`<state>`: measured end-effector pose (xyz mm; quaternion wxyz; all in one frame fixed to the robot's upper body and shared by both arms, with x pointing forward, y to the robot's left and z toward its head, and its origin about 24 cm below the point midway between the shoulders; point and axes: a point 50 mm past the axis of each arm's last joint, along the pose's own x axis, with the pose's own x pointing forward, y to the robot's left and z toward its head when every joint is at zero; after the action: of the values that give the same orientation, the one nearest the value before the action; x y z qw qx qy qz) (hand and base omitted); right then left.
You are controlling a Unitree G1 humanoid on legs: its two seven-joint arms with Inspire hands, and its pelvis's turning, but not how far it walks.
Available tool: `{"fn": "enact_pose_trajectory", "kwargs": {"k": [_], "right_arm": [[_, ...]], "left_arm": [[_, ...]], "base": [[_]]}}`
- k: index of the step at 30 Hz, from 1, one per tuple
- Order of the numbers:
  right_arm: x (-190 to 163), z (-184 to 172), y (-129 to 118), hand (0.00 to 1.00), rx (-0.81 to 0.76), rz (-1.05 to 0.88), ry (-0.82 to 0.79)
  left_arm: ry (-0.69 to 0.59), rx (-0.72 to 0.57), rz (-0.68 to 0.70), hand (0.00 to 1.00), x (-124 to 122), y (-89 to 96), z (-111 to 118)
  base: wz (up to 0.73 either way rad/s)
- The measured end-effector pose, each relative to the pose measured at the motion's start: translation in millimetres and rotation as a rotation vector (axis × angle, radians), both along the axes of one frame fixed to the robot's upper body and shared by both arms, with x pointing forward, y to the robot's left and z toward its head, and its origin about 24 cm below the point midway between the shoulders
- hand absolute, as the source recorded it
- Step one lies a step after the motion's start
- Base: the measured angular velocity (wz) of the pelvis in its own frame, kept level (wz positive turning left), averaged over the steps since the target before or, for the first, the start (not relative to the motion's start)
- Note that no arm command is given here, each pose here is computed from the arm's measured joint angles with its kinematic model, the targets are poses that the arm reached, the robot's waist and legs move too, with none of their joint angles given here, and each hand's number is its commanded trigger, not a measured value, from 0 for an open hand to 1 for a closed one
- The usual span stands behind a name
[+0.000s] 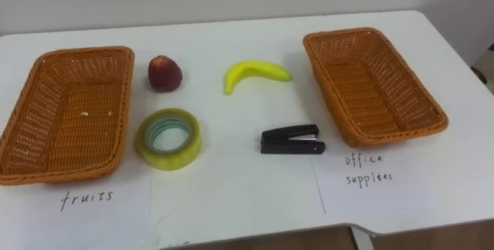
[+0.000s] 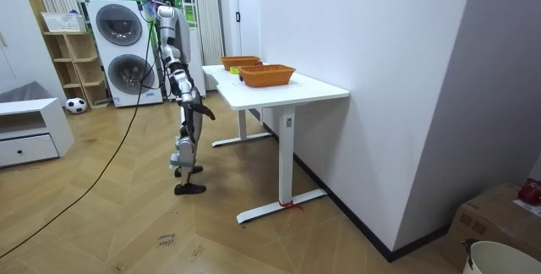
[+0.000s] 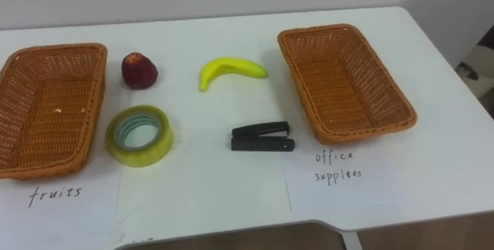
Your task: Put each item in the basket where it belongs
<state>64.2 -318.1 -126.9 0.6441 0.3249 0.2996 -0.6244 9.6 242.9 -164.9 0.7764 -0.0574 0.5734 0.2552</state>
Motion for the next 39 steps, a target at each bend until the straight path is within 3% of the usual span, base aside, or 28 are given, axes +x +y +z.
{"fn": "enact_pose_trajectory", "kwargs": {"k": [6,17,24,31,39], "right_arm": [[18.0,29.3,-26.0,0.00,-0.148,-0.083,-0.040],[50.2,72.9,-40.7,0.00,-0.299,-0.137,-0.105],[68.9,123.5,-55.5,0.00,-0.515,-0.142,-0.174],[77.2,154.3,-54.3,0.00,-0.653,-0.132,-0.228],[89.4,204.7,-44.6,0.00,-0.933,-0.075,-0.285]], "left_arm": [[-0.003,0.010,-0.016,0.00,-0.8,1.9,1.2],[0.018,0.023,-0.039,0.00,-6.4,5.8,2.4],[-0.013,0.030,-0.064,0.00,1.2,6.5,4.8],[-0.004,0.038,-0.112,0.00,1.9,7.3,5.3],[-0.002,0.032,-0.135,0.00,4.0,2.6,4.1]], "base": [[0.00],[-0.05],[-0.01],[0.02],[0.01]]}}
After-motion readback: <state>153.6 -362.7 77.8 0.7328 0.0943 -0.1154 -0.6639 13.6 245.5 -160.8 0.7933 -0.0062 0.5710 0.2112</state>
